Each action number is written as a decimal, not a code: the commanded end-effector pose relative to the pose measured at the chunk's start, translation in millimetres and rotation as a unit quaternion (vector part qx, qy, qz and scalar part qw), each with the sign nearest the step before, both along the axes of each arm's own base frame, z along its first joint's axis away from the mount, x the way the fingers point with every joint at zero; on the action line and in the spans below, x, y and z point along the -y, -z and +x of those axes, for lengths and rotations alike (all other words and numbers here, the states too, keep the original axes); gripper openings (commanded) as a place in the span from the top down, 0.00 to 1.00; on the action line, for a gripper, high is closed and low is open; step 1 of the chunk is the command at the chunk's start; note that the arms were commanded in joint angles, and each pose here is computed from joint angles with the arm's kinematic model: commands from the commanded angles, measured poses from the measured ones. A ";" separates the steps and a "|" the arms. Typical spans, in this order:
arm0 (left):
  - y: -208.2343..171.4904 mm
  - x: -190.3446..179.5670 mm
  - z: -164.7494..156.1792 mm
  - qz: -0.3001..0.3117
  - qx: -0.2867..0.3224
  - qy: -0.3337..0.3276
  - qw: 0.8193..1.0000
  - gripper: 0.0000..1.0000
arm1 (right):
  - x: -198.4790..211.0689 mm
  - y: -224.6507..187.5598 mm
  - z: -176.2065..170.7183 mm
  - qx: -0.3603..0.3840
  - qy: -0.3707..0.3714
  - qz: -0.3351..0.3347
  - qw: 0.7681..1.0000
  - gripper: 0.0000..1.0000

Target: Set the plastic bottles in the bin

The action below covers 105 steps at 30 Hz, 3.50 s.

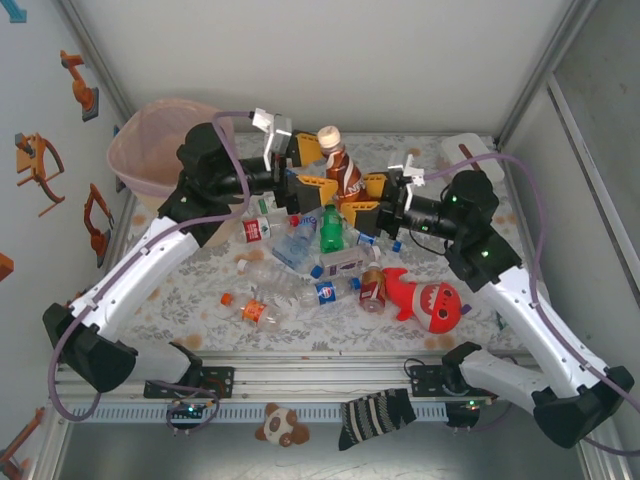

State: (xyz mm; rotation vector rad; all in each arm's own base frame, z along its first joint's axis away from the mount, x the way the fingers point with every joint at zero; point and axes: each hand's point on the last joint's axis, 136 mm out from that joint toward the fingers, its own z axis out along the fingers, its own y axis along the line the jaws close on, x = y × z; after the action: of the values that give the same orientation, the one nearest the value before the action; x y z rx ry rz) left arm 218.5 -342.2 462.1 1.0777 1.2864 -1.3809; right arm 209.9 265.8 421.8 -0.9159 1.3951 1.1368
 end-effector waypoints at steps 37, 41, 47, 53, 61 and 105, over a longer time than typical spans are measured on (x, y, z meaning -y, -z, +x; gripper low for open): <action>-7.6 10.8 -28.8 -0.005 0.038 0.068 0.997 0.42 | -3.4 -20.9 -15.2 0.061 0.018 -0.012 0.998 0.25; -8.0 4.6 -20.9 0.000 0.037 0.047 0.998 0.43 | 3.6 -14.2 -16.0 0.057 0.037 -0.023 0.997 0.20; -9.8 -17.1 5.1 0.017 0.038 -0.028 0.999 0.43 | 13.0 -6.3 -16.6 0.054 0.062 -0.038 0.996 0.19; 1.3 -57.4 46.7 0.095 0.034 -0.172 0.980 0.43 | 17.7 -2.3 -11.2 0.050 0.084 -0.048 0.994 0.19; 15.1 -137.7 105.6 0.172 -0.031 -0.339 0.924 0.44 | 17.2 1.5 -1.8 0.044 0.101 -0.057 0.992 0.19; 228.1 -398.9 264.1 0.655 -0.121 -0.521 0.533 0.51 | 7.8 25.5 14.5 0.050 0.096 -0.125 0.986 0.18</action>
State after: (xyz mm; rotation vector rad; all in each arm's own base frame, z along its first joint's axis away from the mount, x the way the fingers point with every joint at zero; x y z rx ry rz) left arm 484.1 44.7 237.1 0.5293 2.5952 0.5693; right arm 225.1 257.3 386.9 -0.9626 1.5605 0.7936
